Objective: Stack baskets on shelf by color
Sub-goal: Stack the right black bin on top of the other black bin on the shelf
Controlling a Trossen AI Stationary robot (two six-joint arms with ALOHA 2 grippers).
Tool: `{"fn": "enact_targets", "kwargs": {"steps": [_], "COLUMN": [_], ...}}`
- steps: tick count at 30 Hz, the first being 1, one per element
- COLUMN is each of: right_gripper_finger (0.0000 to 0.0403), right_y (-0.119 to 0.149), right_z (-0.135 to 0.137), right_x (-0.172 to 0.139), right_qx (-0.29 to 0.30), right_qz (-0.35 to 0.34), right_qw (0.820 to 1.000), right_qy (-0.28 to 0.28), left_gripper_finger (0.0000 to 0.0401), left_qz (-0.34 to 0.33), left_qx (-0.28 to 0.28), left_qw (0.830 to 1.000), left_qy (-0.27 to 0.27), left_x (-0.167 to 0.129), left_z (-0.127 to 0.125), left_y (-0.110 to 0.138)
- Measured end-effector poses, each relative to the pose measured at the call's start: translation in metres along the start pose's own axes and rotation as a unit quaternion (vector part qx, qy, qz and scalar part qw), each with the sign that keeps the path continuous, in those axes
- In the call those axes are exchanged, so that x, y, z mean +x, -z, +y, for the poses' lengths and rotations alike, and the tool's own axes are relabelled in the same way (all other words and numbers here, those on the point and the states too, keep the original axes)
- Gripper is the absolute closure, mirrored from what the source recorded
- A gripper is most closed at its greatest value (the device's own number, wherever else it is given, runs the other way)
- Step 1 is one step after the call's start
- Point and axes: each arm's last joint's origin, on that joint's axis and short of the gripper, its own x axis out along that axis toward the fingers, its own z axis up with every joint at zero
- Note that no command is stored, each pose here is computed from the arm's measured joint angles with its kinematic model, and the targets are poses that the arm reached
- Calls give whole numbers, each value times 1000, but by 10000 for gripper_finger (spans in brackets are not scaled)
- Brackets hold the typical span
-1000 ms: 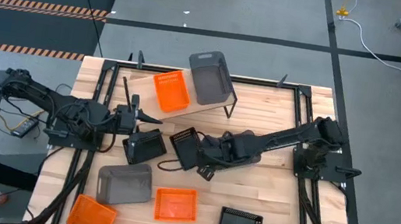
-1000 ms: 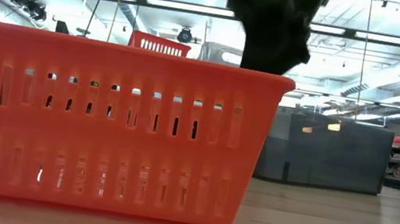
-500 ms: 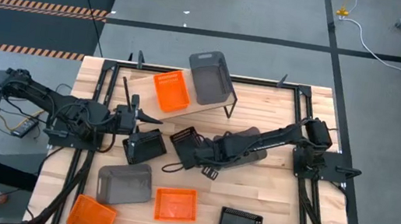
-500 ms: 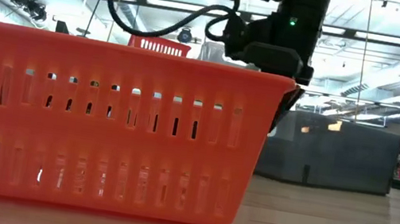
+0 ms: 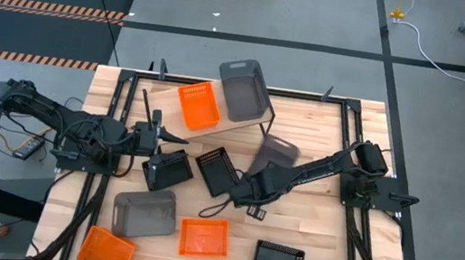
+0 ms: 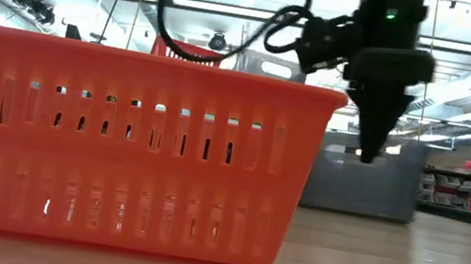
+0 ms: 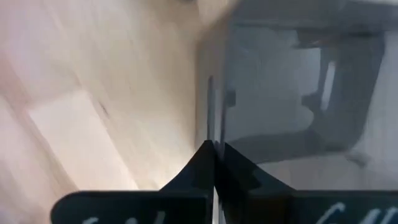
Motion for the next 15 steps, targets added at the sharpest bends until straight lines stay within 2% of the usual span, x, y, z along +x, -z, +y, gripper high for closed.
{"fn": "enact_targets", "kwargs": {"steps": [11,15], "right_gripper_finger": [390,387], "right_y": [30,37], "right_z": [18,18], "right_x": [-14,-31], "right_qx": [12,12], "right_qz": [57,67], "right_qw": [998,996], "right_qy": [19,56], "left_gripper_finger": [252,252], "left_qz": [0,0], "left_qx": [0,0], "left_qw": [1000,1000], "left_qy": [0,0], "left_x": [0,0], "left_z": [0,0], "left_y": [0,0]}}
